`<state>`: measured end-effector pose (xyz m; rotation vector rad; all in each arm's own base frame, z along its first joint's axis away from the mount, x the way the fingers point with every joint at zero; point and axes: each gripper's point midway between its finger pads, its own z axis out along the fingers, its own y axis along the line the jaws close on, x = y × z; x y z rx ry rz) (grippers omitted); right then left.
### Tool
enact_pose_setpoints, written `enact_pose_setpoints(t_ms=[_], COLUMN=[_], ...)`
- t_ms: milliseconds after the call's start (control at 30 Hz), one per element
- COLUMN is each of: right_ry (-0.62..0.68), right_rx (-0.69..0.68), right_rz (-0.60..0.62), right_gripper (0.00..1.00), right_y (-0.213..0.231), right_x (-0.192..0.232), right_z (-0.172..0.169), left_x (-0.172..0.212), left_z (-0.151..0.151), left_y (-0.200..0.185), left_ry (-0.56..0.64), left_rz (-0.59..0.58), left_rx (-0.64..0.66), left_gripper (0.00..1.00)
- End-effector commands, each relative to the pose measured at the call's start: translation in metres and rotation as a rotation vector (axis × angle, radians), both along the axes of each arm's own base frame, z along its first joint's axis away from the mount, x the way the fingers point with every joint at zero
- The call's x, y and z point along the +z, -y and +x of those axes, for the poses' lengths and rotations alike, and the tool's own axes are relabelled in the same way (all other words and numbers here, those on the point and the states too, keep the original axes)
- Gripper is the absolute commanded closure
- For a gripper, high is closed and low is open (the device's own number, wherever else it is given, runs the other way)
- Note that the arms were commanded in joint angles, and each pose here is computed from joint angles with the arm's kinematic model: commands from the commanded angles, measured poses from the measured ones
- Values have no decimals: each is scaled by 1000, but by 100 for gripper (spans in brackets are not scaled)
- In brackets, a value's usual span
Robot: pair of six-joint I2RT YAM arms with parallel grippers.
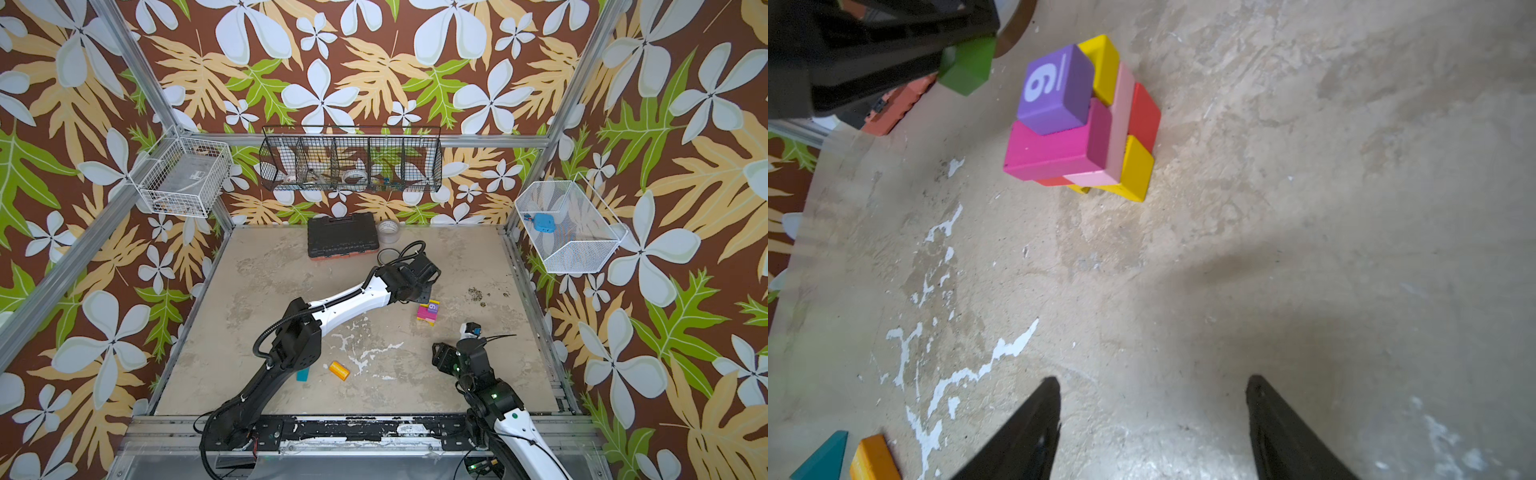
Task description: Build the wood block tower
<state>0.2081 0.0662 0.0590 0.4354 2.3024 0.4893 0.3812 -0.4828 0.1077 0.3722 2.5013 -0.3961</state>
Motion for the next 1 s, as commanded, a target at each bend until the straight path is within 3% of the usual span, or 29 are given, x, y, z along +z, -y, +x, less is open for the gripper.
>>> enact_pose_setpoints(t_ms=[0,967], right_ry=[-3,2], right_rx=[-24,-13], right_rz=[2,24], right_gripper=[29,29], right_y=[5,4], right_x=[-1,0], right_z=[3,3], left_x=[5,-2], left_z=[-6,-24], left_y=[2,7], left_ry=[0,-29], left_rz=[-3,14], left_rx=[4,-10], left_gripper=[88,86])
